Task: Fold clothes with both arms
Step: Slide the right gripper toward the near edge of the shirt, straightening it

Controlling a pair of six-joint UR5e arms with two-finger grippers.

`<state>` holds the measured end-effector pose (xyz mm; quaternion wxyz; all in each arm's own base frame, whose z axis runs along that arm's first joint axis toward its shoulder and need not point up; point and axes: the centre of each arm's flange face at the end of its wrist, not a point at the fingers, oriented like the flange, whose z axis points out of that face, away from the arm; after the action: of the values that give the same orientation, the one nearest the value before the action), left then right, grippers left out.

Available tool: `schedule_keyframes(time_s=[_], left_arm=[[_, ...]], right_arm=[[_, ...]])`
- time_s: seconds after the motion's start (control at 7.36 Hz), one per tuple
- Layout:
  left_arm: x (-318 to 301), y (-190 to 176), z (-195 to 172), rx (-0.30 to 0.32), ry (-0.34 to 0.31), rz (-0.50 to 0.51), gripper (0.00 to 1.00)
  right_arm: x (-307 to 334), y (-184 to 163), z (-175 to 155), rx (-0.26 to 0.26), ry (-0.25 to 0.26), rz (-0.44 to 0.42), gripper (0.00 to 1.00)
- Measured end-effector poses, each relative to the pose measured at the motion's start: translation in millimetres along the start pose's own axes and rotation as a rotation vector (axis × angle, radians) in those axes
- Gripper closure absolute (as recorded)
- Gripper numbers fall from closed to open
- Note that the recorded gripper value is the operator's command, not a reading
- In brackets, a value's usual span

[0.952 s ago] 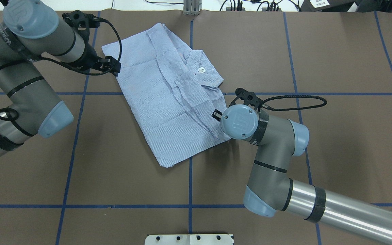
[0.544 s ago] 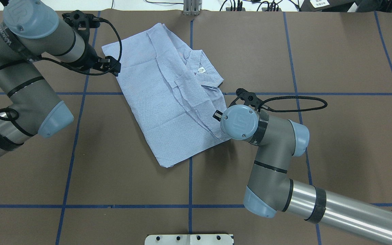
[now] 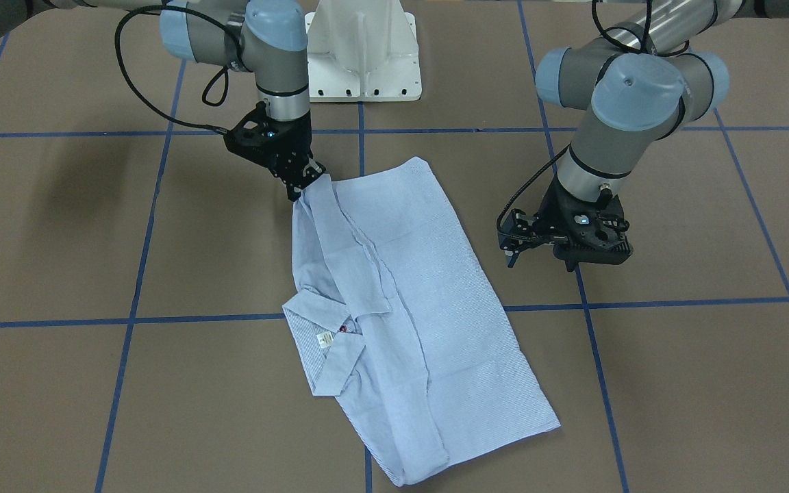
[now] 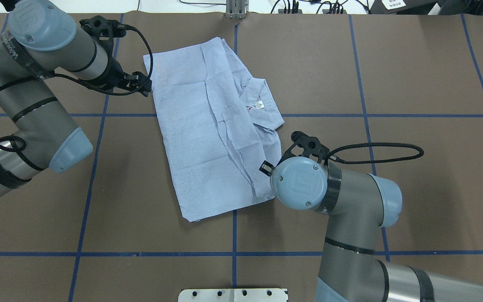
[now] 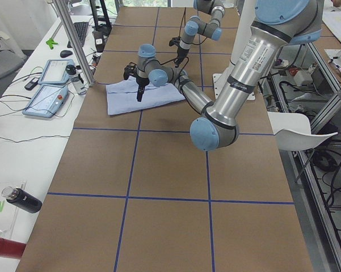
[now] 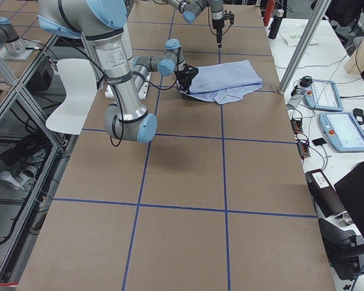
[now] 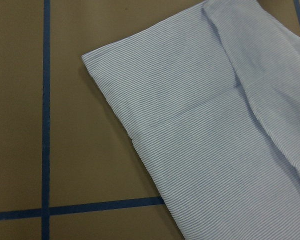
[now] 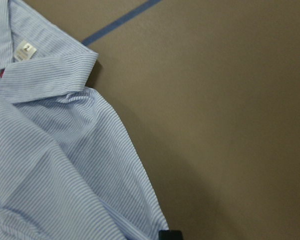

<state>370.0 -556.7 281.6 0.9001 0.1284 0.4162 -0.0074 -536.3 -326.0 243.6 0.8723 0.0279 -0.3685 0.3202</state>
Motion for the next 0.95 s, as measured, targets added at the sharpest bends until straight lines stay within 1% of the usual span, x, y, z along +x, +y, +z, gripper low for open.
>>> schedule_keyframes(time_s=[0.14,0.27,0.41,0.54,0.68,0.82,0.95], left_arm=[[0,0,0,-0.001,0.000,-0.001,0.00],[1,1,0,0.000,0.001,-0.004,0.00],[2,1,-1,0.000,0.003,-0.011,0.00],[3,1,-2,0.002,0.006,-0.015,0.00],[5,1,-4,0.004,0.010,-0.015,0.00],[6,2,-5,0.006,0.012,-0.014,0.00],[6,2,-6,0.007,0.014,-0.013,0.00]], right_arm=[[11,21,-7,0.000,-0.001,-0.005,1.00],[20,35,-8,0.000,0.001,-0.012,1.00],[25,44,-8,0.000,0.002,-0.018,0.24],[28,48,-8,0.000,0.003,-0.022,0.00],[27,45,-10,0.002,0.004,-0.047,0.00],[19,33,-16,0.006,0.001,-0.104,0.00],[7,9,-24,0.000,-0.004,-0.159,0.00]])
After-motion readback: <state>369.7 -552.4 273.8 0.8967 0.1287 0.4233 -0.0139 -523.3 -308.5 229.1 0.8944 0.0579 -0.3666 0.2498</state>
